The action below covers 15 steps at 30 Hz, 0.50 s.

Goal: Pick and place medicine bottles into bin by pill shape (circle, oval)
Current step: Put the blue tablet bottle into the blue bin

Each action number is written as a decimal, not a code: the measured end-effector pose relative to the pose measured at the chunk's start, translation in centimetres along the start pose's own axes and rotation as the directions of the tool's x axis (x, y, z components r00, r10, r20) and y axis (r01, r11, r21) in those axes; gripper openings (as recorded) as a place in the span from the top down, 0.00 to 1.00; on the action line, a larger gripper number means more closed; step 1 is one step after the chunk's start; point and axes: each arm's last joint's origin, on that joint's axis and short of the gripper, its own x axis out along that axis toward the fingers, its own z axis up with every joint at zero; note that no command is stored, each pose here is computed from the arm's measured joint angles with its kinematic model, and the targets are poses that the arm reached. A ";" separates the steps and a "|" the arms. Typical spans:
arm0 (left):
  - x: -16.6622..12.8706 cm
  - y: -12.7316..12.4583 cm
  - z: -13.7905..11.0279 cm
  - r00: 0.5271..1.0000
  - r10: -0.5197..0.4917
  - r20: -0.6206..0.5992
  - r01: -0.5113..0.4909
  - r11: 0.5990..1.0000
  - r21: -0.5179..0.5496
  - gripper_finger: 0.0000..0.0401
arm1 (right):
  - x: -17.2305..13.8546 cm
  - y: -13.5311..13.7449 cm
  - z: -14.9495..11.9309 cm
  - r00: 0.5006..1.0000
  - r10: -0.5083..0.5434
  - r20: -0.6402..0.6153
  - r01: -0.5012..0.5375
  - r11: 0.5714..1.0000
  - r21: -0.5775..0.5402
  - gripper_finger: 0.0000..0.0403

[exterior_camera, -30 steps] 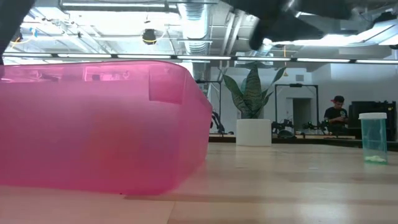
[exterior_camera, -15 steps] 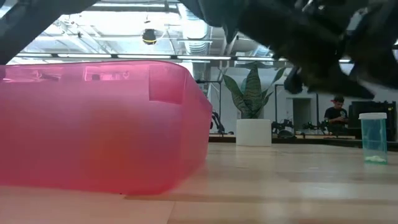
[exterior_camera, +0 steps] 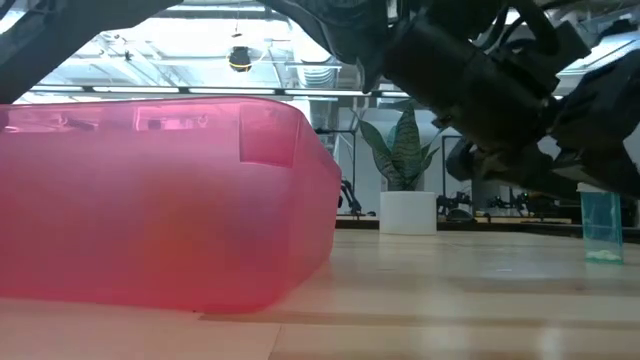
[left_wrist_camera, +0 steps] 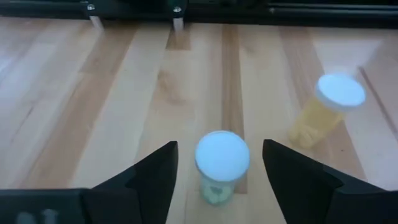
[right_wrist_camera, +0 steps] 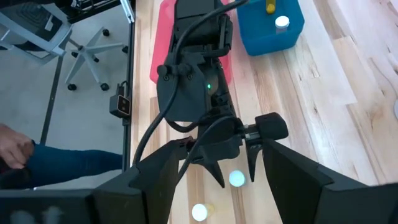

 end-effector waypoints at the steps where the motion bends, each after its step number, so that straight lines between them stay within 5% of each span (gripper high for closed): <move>1: 0.0 0.0 0.0 1.000 0.005 0.002 -0.005 1.000 0.006 0.45 | 0.0 0.0 0.0 1.000 0.000 0.000 0.000 1.000 0.000 0.41; 15: -0.2 -0.1 0.6 1.000 -0.013 0.014 0.013 1.000 0.016 0.72 | 0.0 0.0 0.0 1.000 0.000 0.000 0.000 1.000 -0.005 0.41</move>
